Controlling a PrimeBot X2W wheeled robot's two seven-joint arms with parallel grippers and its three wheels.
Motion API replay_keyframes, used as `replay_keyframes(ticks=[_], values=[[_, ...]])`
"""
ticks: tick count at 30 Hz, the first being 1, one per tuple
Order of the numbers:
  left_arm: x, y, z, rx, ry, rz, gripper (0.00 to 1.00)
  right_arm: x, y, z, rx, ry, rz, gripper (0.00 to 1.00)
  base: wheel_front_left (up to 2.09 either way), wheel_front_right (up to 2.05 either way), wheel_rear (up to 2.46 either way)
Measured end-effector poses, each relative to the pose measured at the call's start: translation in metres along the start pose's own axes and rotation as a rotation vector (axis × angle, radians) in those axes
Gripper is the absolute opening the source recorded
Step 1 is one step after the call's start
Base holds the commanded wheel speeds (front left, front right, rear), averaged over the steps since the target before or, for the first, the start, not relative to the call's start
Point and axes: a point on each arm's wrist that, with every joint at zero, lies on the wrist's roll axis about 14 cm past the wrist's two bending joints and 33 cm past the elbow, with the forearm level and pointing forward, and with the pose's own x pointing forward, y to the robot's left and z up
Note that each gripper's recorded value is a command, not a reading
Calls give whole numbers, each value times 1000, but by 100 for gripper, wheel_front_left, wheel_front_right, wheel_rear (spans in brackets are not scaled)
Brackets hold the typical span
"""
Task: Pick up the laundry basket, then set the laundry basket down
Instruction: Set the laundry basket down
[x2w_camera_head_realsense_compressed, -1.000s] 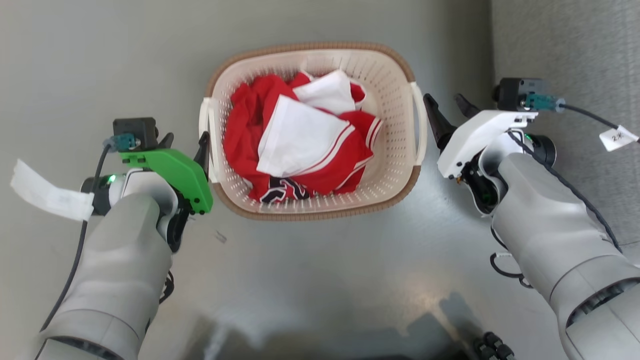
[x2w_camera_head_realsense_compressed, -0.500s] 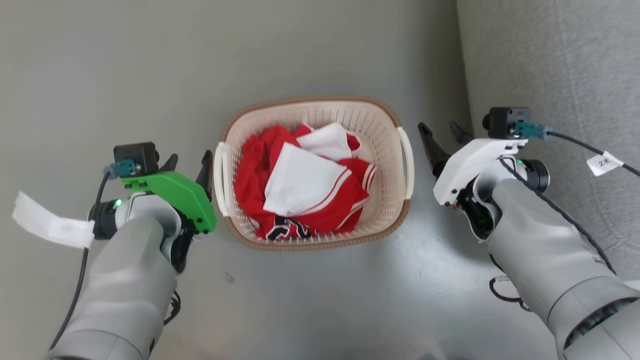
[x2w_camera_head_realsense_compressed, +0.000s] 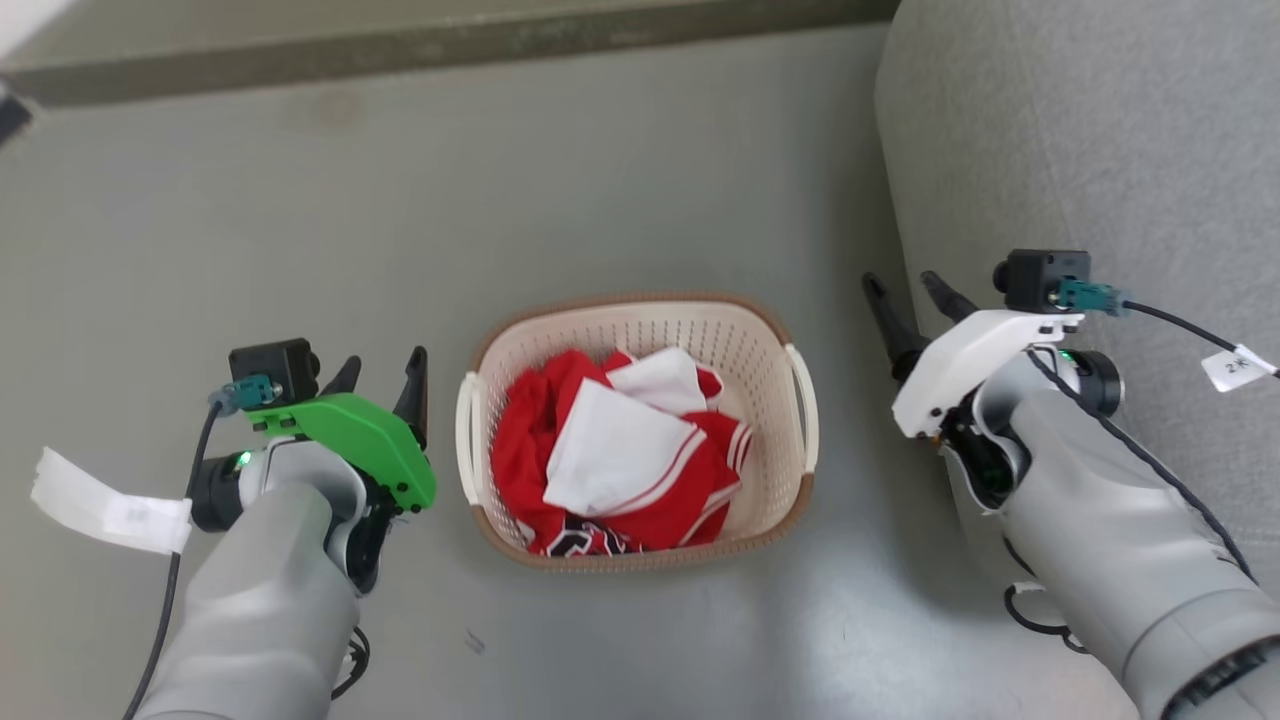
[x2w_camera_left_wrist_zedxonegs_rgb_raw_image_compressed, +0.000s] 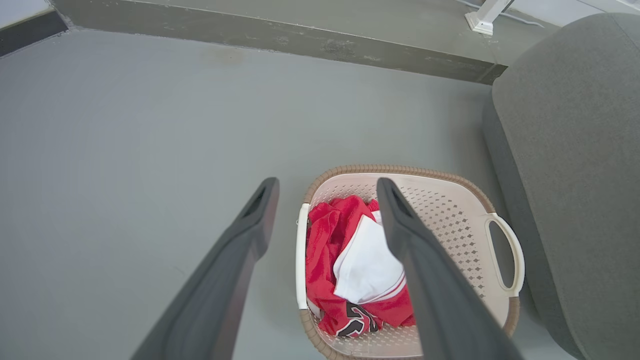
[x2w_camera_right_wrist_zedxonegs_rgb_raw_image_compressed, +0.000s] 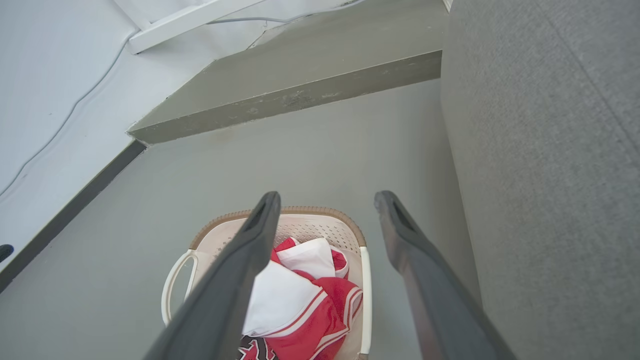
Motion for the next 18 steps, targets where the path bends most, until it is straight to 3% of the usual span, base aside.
replay_keyframes(ticks=[7,18], values=[[-16,-23,58,4,-172,-63,100,-17,10,47,-19,-145,31,100,0,0,0],[-63,-20,114,32,-381,-53,100,-53,35,94,-39,-336,72,100,0,0,0]])
